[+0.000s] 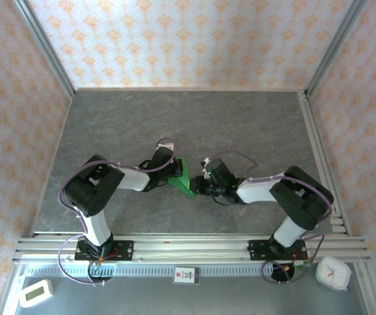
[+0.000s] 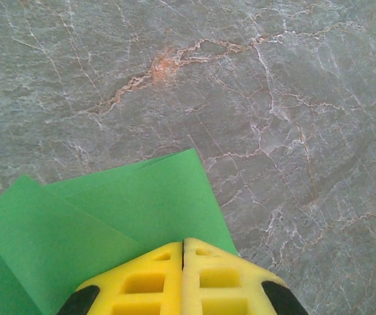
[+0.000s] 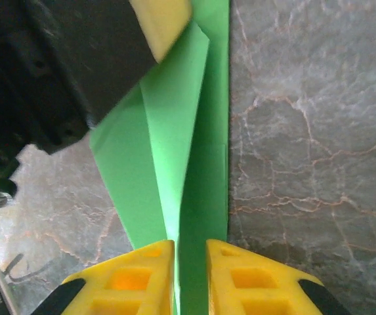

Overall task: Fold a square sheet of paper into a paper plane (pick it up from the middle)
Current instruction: Fourth fold the wing at the center of the table.

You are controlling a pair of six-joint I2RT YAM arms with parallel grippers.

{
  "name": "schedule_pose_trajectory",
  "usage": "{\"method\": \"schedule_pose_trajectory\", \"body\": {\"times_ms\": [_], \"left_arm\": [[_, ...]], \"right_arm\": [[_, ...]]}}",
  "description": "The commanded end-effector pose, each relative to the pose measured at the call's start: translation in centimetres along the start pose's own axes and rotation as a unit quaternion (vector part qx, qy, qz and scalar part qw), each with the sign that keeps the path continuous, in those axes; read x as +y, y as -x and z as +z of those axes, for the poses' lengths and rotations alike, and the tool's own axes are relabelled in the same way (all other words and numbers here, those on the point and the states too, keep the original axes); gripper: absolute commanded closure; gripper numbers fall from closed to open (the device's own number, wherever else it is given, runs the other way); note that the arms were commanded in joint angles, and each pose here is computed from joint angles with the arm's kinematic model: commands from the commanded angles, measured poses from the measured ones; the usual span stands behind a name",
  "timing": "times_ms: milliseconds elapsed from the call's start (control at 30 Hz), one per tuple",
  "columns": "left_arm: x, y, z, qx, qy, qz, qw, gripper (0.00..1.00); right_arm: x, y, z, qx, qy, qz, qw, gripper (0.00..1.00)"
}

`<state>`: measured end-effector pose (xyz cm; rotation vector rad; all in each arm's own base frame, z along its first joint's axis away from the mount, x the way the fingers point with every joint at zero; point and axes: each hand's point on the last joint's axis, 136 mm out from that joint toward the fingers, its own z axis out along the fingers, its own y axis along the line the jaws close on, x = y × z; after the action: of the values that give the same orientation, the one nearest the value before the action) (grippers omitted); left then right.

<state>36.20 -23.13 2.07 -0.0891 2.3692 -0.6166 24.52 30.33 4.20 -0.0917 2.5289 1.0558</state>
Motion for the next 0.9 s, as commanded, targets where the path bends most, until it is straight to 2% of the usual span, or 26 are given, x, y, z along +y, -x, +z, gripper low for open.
{"method": "schedule_pose_trajectory", "body": {"times_ms": [0,167,467,867], "left_arm": [[2.1,-1.1,-0.3,0.012,0.035,0.006,0.999,1.00],[2.1,-1.3,-0.2,0.015,0.033,0.006,0.999,1.00],[2.2,-1.4,-0.2,0.016,0.034,0.007,0.999,1.00],[2.4,-1.7,-0.1,0.021,0.036,0.006,0.999,1.00]], "right_arm": [[2.2,2.6,-1.7,-0.033,0.006,-0.022,0.999,0.81],[4.2,3.4,-1.7,-0.029,0.029,-0.031,0.999,0.86],[4.6,1.6,1.8,0.009,0.030,-0.036,0.999,0.98],[1.1,-1.1,4.4,0.052,-0.015,-0.034,0.998,1.00]]}}
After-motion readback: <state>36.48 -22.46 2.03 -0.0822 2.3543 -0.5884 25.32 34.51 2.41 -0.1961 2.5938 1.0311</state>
